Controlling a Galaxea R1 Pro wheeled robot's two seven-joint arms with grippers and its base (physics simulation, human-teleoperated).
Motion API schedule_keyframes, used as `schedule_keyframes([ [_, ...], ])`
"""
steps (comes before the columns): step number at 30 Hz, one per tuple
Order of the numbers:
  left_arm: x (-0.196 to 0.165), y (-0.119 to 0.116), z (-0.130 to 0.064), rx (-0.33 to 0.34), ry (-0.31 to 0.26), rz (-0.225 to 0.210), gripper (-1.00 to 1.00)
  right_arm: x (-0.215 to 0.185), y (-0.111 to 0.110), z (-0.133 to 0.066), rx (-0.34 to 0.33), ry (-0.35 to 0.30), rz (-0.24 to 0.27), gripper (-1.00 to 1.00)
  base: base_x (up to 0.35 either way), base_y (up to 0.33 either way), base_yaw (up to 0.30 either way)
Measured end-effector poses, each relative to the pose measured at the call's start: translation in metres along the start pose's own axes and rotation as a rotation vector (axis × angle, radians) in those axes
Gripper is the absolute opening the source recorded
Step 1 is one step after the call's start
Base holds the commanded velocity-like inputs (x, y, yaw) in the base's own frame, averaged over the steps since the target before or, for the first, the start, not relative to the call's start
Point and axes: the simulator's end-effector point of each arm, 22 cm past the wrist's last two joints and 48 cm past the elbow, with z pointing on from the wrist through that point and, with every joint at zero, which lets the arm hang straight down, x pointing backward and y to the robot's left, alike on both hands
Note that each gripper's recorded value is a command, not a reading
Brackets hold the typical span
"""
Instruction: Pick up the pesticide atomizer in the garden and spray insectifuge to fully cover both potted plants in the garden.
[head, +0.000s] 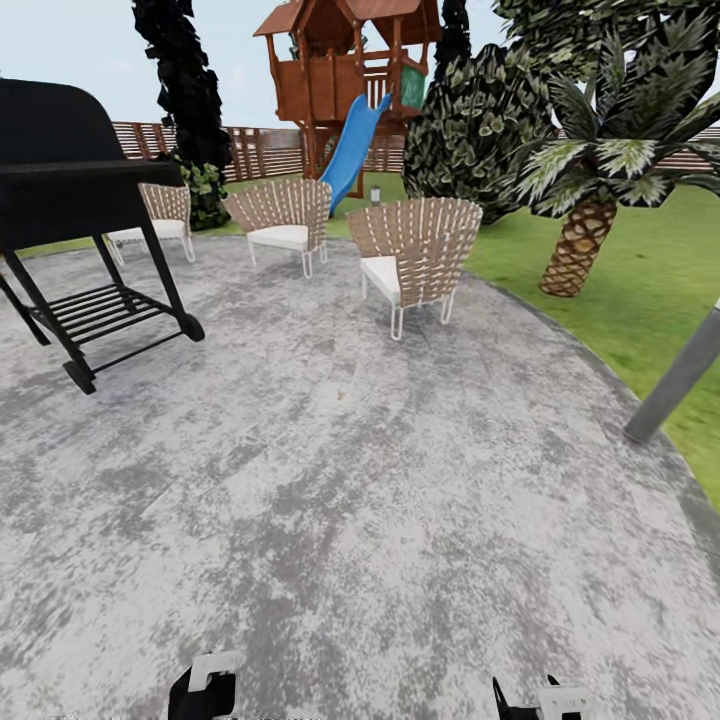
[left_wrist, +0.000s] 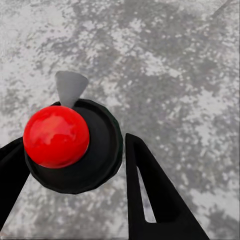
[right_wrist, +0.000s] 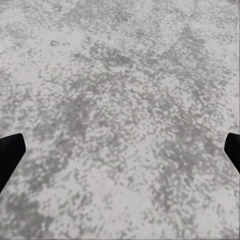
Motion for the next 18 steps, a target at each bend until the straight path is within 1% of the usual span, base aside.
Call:
schedule_keyframes([
  [8, -0.0012, 0.0, -0.0001, 0.0, -0.002, 0.0, -1.0, -0.0012, -0.0001, 0.0001, 0.0, -0.003, 0.0, 1.0, 0.0, 0.0, 0.27],
  [18, -0.0061, -0.0001, -0.0008, 0.0, -0.012, -0.001, -1.0, -0.0056, -0.0005, 0.0003, 0.001, -0.012, 0.001, 1.0, 0.0, 0.0, 0.225],
])
